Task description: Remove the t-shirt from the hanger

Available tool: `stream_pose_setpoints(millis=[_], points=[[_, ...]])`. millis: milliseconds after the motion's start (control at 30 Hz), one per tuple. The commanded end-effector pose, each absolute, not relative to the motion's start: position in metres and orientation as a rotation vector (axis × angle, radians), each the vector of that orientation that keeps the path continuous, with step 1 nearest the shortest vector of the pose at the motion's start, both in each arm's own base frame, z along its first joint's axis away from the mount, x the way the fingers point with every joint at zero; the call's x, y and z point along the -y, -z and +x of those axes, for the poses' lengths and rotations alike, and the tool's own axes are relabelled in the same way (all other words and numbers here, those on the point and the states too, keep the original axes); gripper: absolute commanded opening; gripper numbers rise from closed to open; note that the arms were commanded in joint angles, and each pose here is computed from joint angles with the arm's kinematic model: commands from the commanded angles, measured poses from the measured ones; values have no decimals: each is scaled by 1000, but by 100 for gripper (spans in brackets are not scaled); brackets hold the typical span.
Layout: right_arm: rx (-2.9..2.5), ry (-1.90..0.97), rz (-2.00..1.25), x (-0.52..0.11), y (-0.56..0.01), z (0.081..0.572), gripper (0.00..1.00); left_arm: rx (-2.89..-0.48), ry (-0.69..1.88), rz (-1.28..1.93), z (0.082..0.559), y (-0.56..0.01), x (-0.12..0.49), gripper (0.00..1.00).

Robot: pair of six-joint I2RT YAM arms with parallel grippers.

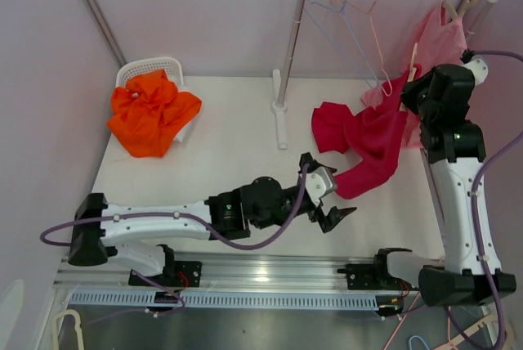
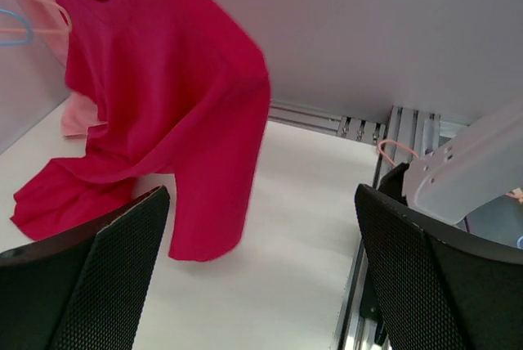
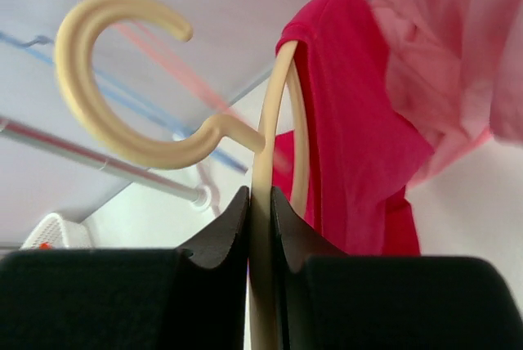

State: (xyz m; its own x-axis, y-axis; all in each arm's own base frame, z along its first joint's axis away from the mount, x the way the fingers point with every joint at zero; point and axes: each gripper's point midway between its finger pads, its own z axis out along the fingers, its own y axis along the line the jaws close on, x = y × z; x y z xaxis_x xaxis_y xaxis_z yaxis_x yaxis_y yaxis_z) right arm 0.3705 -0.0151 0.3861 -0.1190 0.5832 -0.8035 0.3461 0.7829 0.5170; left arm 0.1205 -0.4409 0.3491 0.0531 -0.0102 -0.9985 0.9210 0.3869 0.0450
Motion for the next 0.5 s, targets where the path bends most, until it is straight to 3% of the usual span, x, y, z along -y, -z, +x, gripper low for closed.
stream_pose_setpoints(millis=[0, 167, 467], points=[[-1501, -274, 848, 21, -440, 332, 0, -1129, 989, 867, 110, -378, 459, 100], [-1489, -346, 817, 8, -461, 308, 0, -1130, 941, 932, 115, -344, 497, 100], [-1499, -345, 801, 8, -473, 284, 0, -1070, 1084, 894, 99, -352, 527, 99]])
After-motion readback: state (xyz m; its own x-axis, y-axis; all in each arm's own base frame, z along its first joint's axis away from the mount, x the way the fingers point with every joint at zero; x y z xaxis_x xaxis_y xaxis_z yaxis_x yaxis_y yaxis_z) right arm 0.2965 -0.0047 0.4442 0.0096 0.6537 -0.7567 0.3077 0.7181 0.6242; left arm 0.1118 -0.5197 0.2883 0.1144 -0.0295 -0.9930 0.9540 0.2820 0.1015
